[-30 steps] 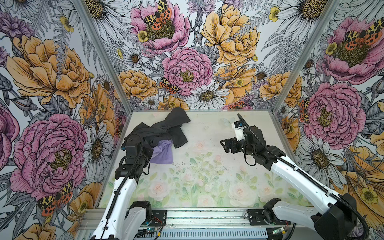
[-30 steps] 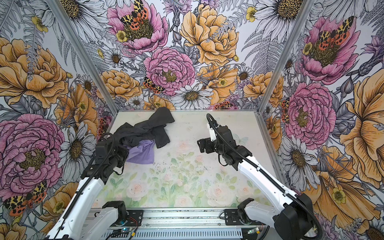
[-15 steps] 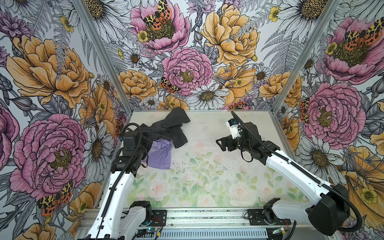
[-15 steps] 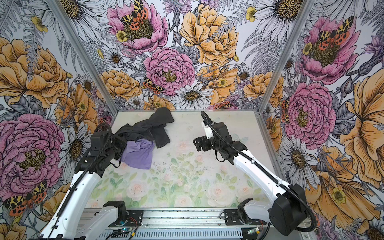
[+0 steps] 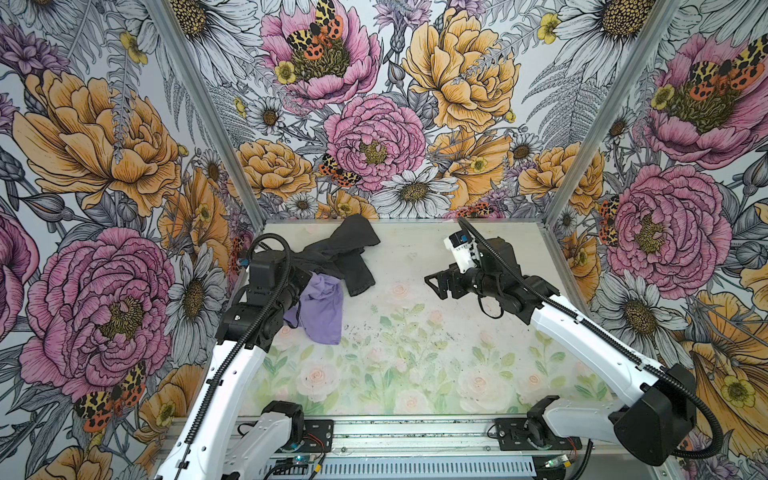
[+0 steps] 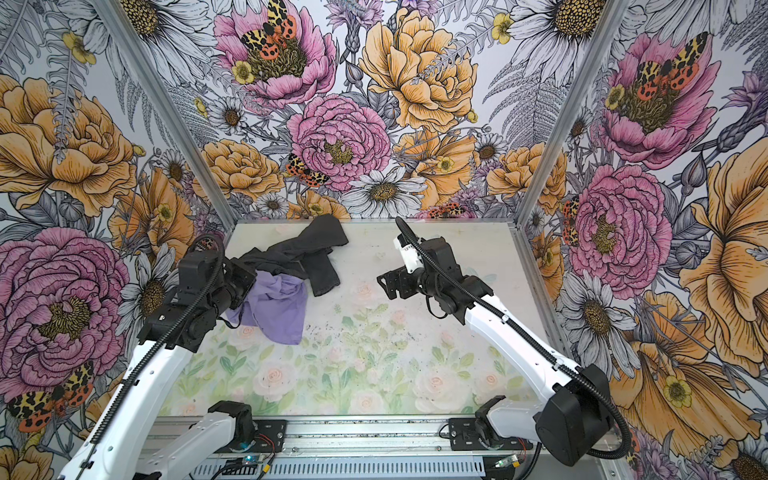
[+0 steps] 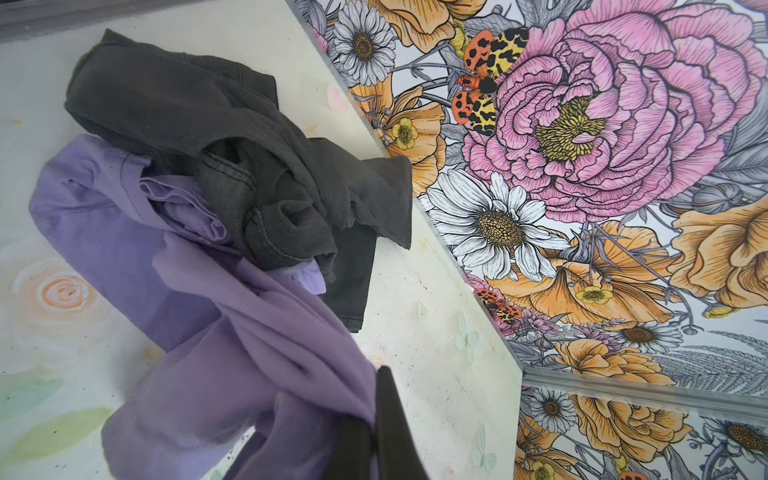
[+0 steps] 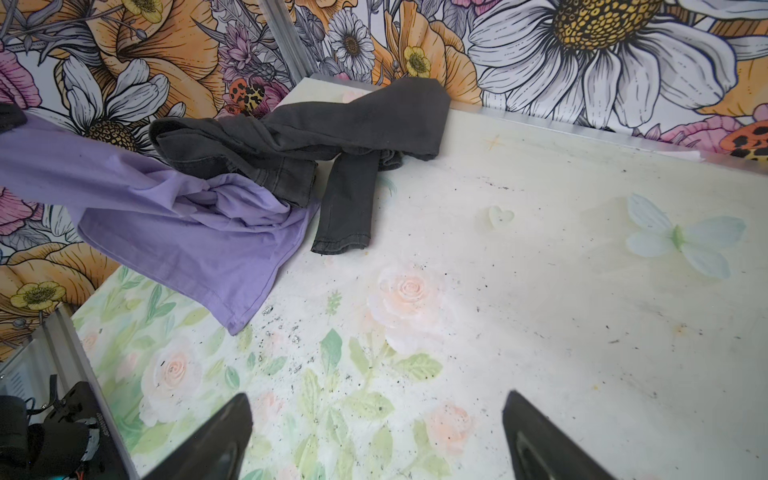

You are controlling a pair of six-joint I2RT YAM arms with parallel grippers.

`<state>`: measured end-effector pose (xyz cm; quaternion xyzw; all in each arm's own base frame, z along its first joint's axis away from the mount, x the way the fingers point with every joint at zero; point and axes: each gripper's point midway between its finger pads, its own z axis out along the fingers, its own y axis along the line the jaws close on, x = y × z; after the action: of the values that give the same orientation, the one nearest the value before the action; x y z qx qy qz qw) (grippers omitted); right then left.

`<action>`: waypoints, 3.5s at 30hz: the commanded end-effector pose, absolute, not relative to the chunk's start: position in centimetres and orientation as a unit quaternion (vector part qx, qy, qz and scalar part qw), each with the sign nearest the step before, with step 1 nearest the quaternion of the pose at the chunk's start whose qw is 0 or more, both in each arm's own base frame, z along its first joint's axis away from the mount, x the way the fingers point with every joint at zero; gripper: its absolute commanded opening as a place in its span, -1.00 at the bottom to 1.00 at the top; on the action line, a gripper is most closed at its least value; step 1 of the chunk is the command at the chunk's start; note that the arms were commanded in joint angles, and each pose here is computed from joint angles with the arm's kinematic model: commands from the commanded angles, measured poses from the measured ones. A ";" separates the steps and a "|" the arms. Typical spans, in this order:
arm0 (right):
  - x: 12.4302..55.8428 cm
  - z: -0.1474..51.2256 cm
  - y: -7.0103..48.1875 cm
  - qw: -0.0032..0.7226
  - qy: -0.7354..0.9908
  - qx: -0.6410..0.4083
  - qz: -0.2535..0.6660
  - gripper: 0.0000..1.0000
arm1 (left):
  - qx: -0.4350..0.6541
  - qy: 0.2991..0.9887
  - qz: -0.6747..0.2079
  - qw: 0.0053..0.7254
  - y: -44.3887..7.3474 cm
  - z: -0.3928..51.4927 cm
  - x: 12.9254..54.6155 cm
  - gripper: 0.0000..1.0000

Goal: Pick out a specific cloth from the pile

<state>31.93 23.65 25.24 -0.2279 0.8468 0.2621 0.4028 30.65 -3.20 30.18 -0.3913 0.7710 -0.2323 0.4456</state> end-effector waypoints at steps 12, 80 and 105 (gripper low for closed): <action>31.4 29.5 29.6 0.416 0.791 -0.314 0.319 0.88 | -0.285 0.784 -0.256 0.488 -7.6 36.0 32.1 -1.00; 30.7 33.8 48.3 0.457 0.635 -0.428 0.453 -1.00 | -0.228 0.749 -0.365 0.504 -8.6 36.7 30.0 -0.10; 29.7 47.7 45.3 0.562 0.555 -0.394 0.470 -1.00 | -0.298 0.719 -0.273 0.566 -1.5 37.7 28.3 0.68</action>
<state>30.65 47.56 40.85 -0.4091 0.6063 0.4642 0.4996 28.50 -2.10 37.42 -0.2985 0.7198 -0.2870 0.5572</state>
